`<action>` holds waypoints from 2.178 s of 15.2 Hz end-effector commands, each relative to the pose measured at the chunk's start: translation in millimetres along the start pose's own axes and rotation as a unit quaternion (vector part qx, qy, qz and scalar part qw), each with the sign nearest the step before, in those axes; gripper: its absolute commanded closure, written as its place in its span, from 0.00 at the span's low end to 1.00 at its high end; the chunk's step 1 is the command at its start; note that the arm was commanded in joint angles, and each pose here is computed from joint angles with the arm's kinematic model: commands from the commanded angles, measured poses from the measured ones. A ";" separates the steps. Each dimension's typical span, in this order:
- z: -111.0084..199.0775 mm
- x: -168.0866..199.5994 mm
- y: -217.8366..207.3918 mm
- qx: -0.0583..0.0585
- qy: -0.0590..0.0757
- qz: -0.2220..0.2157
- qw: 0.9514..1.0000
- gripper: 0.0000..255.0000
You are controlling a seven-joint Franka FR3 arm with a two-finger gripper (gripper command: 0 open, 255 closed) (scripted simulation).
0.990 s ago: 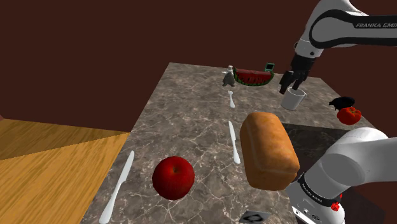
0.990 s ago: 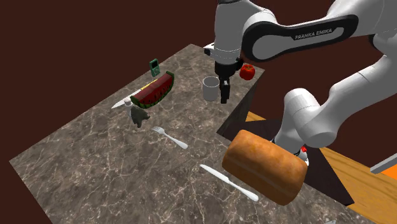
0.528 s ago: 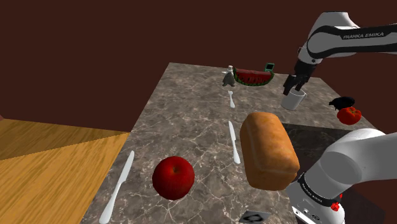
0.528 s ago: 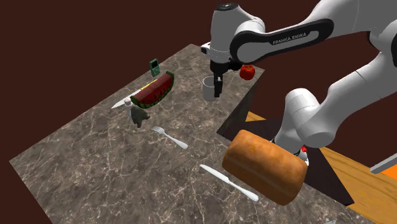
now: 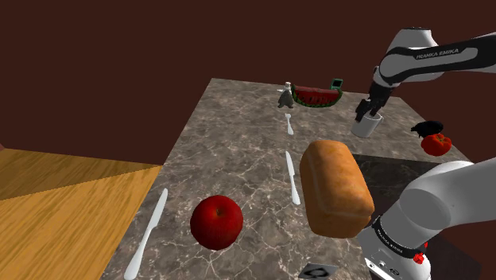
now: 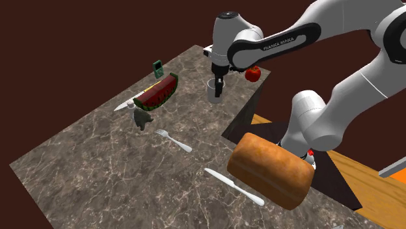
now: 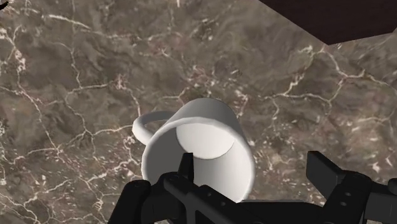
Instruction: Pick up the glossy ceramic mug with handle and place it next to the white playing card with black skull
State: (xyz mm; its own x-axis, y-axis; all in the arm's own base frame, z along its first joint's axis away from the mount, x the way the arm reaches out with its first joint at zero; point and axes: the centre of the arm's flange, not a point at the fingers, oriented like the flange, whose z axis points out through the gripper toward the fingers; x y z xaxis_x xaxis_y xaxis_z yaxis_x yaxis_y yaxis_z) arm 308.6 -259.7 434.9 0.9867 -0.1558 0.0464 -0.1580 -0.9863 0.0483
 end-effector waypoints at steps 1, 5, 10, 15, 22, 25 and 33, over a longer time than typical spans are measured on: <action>9.9 0.6 -0.1 0.000 0.000 0.000 1.000 0.00; 23.5 0.6 -0.1 0.000 0.000 0.000 1.000 0.00; 23.5 0.6 -0.1 0.000 0.000 0.000 1.000 0.00; 23.5 0.6 -0.1 0.000 0.000 0.000 1.000 1.00; 18.2 0.8 0.1 0.000 0.000 0.000 1.000 1.00; 2.4 1.6 0.9 0.000 0.000 0.000 1.000 1.00; -39.7 3.5 2.9 0.000 0.000 0.000 1.000 1.00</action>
State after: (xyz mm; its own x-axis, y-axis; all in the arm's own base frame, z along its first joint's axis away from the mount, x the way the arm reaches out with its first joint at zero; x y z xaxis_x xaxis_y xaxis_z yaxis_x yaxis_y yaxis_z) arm 310.1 -261.4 469.7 0.9867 -0.1557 0.0476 -0.1580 -0.9862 0.0490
